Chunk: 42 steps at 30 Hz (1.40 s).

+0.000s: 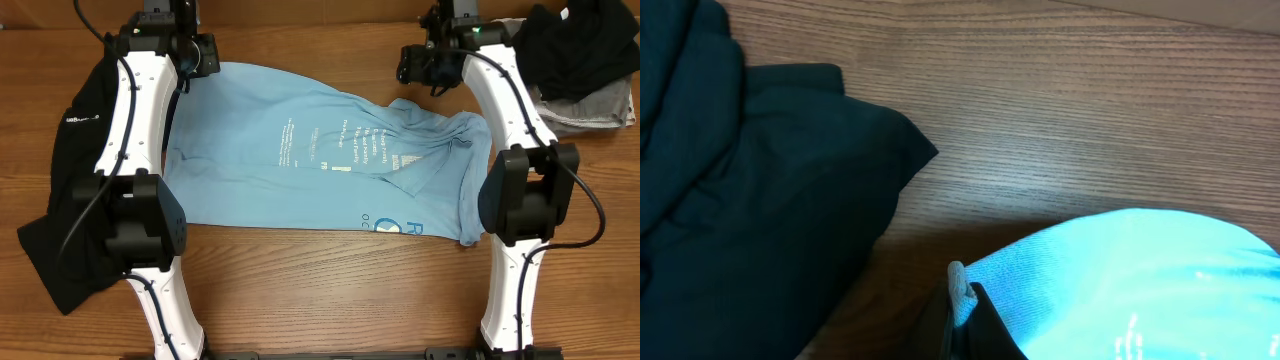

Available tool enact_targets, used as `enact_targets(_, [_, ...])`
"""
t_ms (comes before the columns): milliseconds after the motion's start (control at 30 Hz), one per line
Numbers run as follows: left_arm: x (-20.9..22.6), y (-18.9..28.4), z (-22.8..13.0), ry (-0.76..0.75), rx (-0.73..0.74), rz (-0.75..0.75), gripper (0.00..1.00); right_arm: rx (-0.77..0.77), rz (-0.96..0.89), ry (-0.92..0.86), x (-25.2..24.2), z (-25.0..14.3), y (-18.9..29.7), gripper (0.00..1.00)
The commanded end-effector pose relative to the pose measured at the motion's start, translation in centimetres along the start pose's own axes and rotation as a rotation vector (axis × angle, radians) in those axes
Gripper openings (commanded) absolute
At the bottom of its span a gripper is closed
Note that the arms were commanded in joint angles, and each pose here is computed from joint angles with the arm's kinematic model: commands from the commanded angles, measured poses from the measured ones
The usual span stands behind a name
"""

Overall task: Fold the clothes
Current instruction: 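Fold the top half of the shirt down toward the bottom hem with both grippers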

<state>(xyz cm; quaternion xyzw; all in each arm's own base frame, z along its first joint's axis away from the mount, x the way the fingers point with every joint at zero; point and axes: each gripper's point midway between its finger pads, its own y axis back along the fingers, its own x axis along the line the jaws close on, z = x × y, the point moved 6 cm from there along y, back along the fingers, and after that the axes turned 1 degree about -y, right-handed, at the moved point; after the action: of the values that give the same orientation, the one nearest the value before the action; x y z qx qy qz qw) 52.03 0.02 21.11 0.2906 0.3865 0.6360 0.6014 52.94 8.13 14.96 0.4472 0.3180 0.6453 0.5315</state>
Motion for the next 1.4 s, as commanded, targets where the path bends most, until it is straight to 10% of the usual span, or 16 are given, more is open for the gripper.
enact_targets(0, [-0.2, 0.2, 0.3, -0.003, -0.01, 0.006, 0.04, 0.022, 0.006, 0.015, 0.1, -1.0, -0.7, 0.68])
enact_targets(1367, [0.1, 0.2, 0.3, -0.003, -0.012, 0.032, 0.04, 0.076, -0.003, 0.027, -1.9, -4.2, -8.2, 0.41])
